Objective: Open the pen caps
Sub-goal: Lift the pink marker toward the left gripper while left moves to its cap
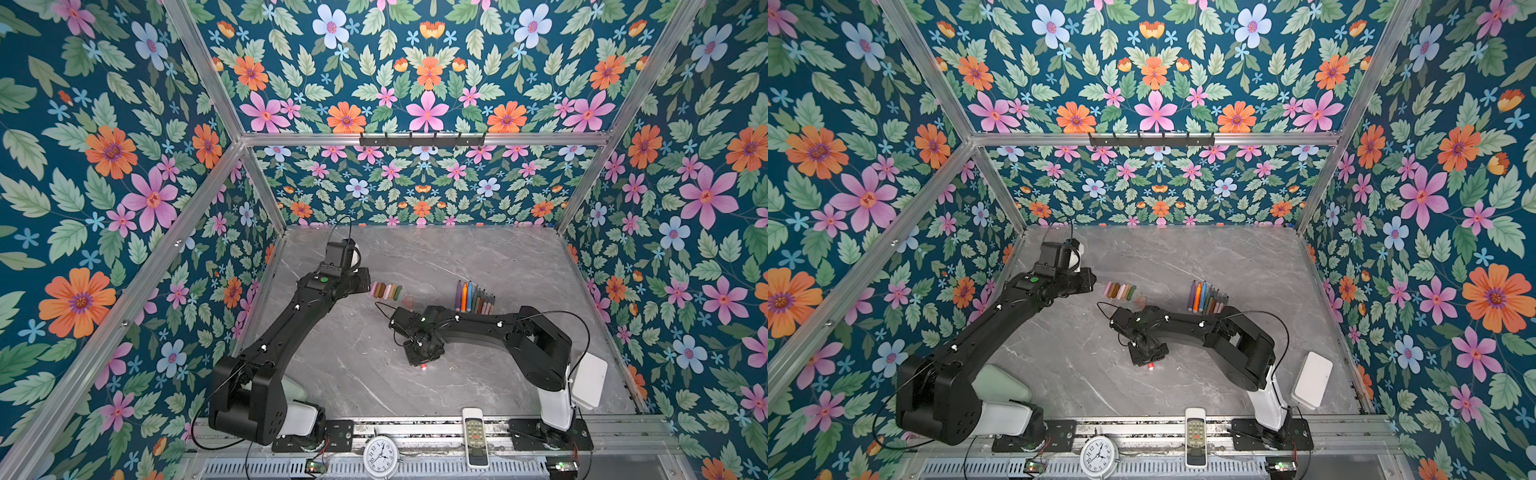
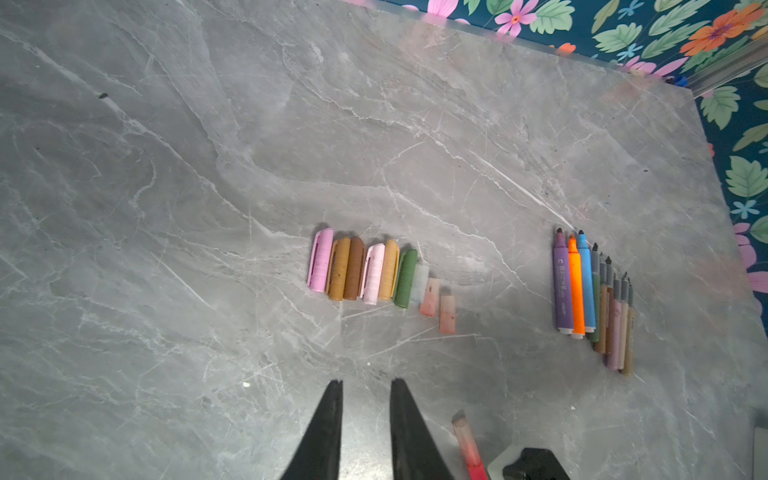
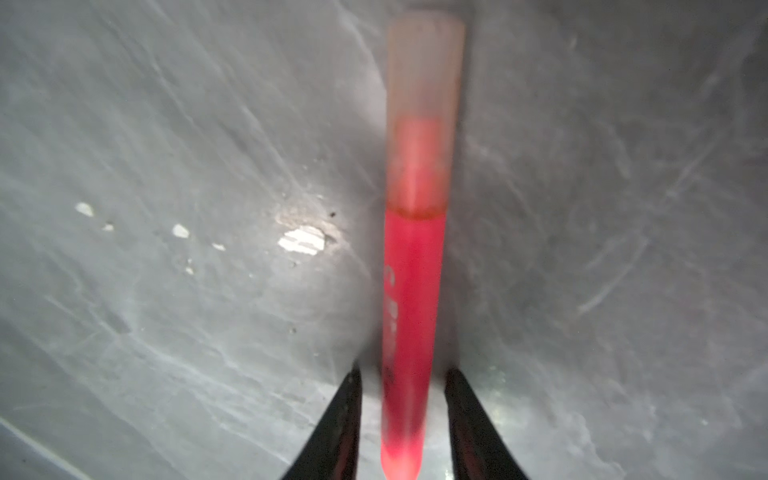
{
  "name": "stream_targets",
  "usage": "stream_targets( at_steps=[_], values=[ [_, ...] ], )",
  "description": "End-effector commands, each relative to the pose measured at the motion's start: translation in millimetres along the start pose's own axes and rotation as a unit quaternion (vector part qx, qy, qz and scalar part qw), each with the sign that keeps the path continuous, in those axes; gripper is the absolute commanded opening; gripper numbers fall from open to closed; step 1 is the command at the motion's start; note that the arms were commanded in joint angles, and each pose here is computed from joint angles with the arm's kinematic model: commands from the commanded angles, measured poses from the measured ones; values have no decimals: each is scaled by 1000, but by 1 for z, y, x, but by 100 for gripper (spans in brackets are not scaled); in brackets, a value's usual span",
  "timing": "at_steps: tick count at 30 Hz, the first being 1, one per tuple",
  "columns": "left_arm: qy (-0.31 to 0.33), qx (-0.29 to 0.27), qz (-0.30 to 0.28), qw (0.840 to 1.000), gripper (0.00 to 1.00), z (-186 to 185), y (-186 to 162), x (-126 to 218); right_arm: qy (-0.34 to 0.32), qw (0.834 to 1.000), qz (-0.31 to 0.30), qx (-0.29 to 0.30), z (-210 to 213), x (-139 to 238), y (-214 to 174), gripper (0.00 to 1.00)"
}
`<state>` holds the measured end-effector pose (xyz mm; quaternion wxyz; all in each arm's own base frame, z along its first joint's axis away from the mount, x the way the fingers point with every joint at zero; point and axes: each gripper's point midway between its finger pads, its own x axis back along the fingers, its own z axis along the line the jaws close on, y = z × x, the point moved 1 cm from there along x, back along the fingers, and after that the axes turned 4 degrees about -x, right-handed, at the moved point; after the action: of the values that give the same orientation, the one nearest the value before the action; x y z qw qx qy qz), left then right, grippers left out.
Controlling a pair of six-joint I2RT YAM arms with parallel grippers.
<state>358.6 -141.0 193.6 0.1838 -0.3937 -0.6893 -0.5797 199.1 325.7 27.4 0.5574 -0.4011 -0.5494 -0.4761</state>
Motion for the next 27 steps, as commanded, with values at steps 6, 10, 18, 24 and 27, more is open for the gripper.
stream_targets(
  at_steps=[6, 10, 18, 24, 27],
  values=[
    [-92, 32, 8, 995, 36, -27, -9, -3, 42, 999, -9, -24, 1, 22, -3, 10],
    [-153, 61, 30, 986, 40, -50, -28, -15, 131, 991, -19, -25, 3, 46, 7, 2],
    [-316, 138, 55, 937, 47, -124, -46, -21, 234, 970, -50, -41, -18, 93, 23, 2],
    [-340, 131, 78, 928, 47, -159, -54, -26, 242, 967, -64, -39, -21, 104, 25, 3],
    [-336, 130, 85, 929, 47, -163, -58, -33, 248, 966, -68, -39, -20, 108, 26, 3]
  ],
)
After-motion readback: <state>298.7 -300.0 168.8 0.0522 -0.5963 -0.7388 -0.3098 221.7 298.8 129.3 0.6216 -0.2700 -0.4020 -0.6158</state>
